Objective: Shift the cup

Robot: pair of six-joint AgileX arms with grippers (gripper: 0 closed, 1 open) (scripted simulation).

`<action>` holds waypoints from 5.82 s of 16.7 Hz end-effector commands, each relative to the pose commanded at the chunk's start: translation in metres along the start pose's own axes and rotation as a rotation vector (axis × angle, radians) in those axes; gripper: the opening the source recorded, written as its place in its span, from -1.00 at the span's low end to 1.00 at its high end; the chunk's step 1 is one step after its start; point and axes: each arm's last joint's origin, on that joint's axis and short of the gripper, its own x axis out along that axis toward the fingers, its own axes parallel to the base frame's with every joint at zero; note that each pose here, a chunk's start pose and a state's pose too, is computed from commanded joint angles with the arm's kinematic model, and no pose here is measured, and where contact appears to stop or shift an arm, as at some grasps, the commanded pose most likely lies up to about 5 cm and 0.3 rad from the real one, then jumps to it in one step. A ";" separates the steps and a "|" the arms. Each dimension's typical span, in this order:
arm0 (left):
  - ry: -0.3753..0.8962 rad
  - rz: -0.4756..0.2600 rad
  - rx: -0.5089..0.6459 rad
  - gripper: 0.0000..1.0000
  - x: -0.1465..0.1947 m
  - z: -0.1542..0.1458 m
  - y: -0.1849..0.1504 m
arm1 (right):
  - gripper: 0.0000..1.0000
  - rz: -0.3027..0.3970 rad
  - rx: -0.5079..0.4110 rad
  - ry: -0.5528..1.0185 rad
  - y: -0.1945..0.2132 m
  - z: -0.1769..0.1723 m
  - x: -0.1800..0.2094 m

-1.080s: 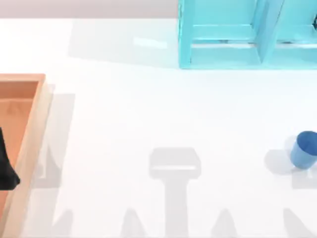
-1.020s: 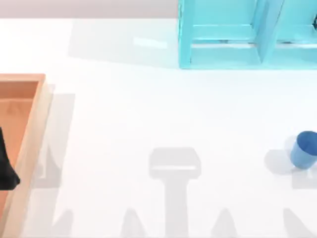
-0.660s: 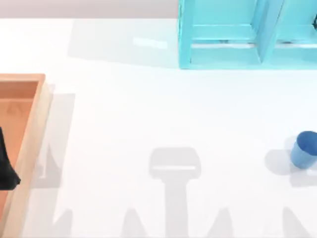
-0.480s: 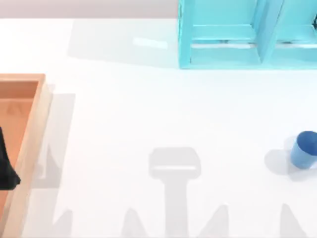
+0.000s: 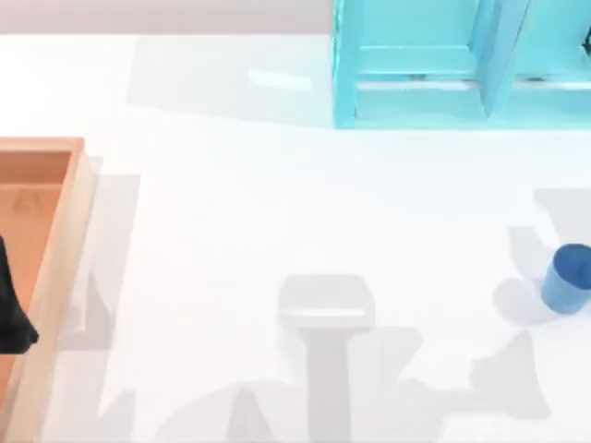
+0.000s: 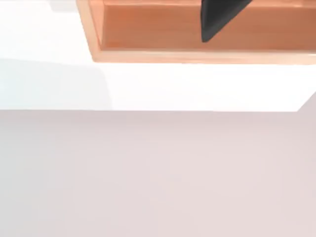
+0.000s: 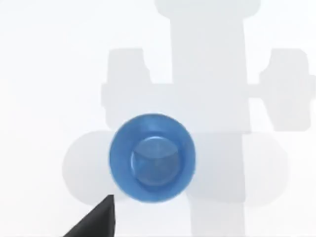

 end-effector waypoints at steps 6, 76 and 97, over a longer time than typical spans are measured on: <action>0.000 0.000 0.000 1.00 0.000 0.000 0.000 | 1.00 -0.019 0.002 0.412 0.010 0.057 0.056; 0.000 0.000 0.000 1.00 0.000 0.000 0.000 | -1.00 -0.034 -0.002 0.555 -0.293 0.060 0.095; 0.000 0.000 0.000 1.00 0.000 0.000 0.000 | 0.36 -0.030 0.001 0.558 -0.287 0.026 0.149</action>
